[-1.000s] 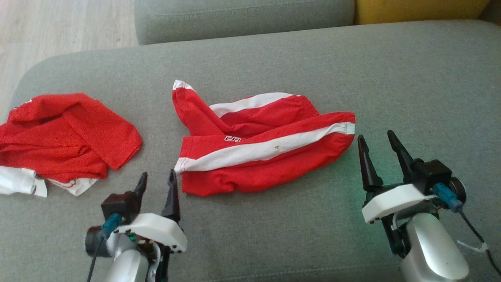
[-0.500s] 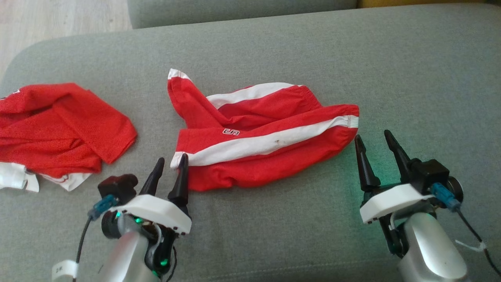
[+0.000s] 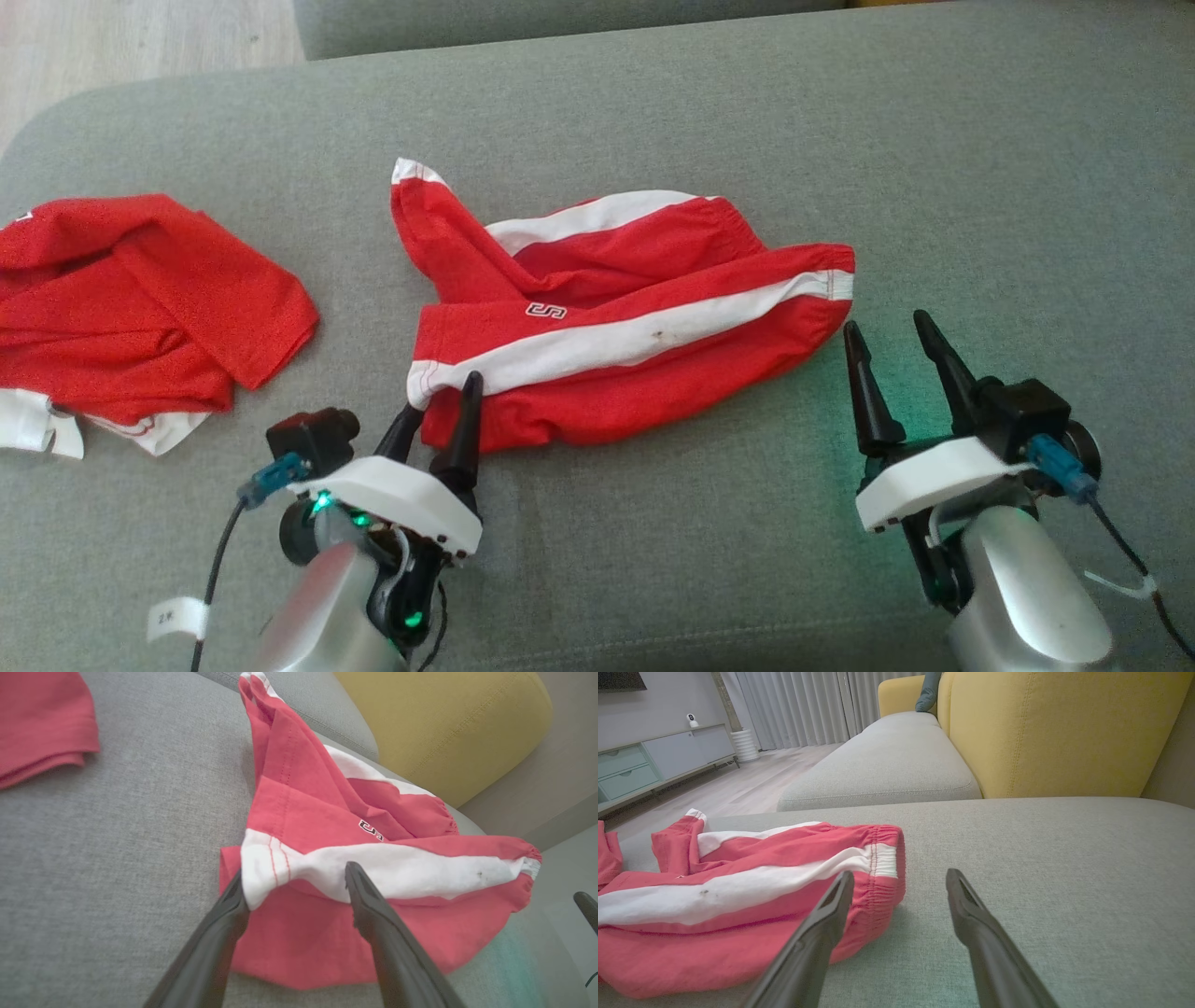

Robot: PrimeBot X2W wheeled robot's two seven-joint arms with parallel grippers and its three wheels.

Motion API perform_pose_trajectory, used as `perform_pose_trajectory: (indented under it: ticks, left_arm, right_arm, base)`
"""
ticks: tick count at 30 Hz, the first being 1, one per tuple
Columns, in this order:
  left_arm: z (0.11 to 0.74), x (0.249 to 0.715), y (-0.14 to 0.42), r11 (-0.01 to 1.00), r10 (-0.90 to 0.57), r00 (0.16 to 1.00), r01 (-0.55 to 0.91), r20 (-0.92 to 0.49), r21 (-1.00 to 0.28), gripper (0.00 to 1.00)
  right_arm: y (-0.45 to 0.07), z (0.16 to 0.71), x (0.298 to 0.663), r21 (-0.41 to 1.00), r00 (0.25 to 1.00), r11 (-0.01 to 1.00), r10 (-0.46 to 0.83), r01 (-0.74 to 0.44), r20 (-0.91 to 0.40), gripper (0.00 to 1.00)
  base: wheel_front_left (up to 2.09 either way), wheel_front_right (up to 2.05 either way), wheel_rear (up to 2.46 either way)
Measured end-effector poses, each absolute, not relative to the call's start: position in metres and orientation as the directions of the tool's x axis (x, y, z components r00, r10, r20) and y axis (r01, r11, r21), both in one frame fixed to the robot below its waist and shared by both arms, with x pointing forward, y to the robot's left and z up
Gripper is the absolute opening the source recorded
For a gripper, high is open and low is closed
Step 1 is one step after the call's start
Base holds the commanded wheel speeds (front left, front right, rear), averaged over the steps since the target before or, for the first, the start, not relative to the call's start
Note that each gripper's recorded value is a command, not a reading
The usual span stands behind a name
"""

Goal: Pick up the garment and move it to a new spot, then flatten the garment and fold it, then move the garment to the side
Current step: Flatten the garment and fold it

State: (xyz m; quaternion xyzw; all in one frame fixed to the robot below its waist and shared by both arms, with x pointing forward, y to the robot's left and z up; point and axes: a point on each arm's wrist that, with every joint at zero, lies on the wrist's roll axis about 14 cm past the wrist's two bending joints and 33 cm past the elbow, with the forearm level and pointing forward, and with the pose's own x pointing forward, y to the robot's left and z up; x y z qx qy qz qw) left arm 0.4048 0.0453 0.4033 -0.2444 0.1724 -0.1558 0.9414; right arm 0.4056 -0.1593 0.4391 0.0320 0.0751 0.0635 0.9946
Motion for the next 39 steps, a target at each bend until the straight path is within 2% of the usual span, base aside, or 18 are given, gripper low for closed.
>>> perform_pose_trajectory:
  ticks: [17, 19, 20, 21, 22, 24, 25, 33, 39]
  left_arm:
    - [0.429, 0.411, 0.046, 0.825, -0.375, 0.912, 0.245, -0.168, -0.509, 0.99]
    - [0.428, 0.411, 0.047, 0.825, -0.373, 0.912, 0.243, -0.169, -0.51, 0.9]
    - [0.429, 0.411, 0.047, 0.824, -0.372, 0.913, 0.243, -0.166, -0.511, 0.78]
    - [0.429, 0.411, 0.047, 0.824, -0.372, 0.913, 0.243, -0.166, -0.511, 0.56]
    - [0.43, 0.412, 0.048, 0.824, -0.369, 0.915, 0.242, -0.162, -0.513, 0.4]
    - [0.433, 0.415, 0.051, 0.823, -0.355, 0.923, 0.232, -0.151, -0.518, 0.11]
    - [0.435, 0.417, 0.054, 0.825, -0.348, 0.926, 0.229, -0.146, -0.516, 0.0]
    - [0.43, 0.419, 0.059, 0.838, -0.338, 0.928, 0.221, -0.155, -0.499, 0.0]
    - [0.426, 0.42, 0.062, 0.842, -0.332, 0.929, 0.214, -0.163, -0.495, 0.0]
  right_arm:
    - [-0.15, 0.443, 0.406, 0.079, 0.978, 0.986, 0.157, -0.148, -0.134, 1.0]
    - [-0.15, 0.443, 0.406, 0.082, 0.979, 0.986, 0.157, -0.147, -0.133, 1.0]
    - [-0.15, 0.443, 0.406, 0.082, 0.978, 0.986, 0.158, -0.148, -0.133, 1.0]
    - [-0.15, 0.443, 0.406, 0.082, 0.978, 0.986, 0.158, -0.148, -0.133, 1.0]
    - [-0.149, 0.443, 0.406, 0.083, 0.978, 0.985, 0.159, -0.149, -0.133, 1.0]
    - [-0.149, 0.443, 0.406, 0.083, 0.978, 0.985, 0.161, -0.151, -0.135, 1.0]
    - [-0.149, 0.442, 0.406, 0.083, 0.978, 0.985, 0.16, -0.15, -0.136, 1.0]
    - [-0.154, 0.429, 0.409, 0.156, 0.976, 0.982, 0.134, -0.107, -0.173, 1.0]
    - [-0.152, 0.43, 0.428, 0.21, 0.977, 0.973, 0.128, -0.091, -0.17, 1.0]
  base:
    - [0.0, 0.0, 0.0]
    - [0.0, 0.0, 0.0]
    - [0.0, 0.0, 0.0]
    - [0.0, 0.0, 0.0]
    - [0.0, 0.0, 0.0]
    - [0.0, 0.0, 0.0]
    - [0.0, 0.0, 0.0]
    - [0.0, 0.0, 0.0]
    - [0.0, 0.0, 0.0]
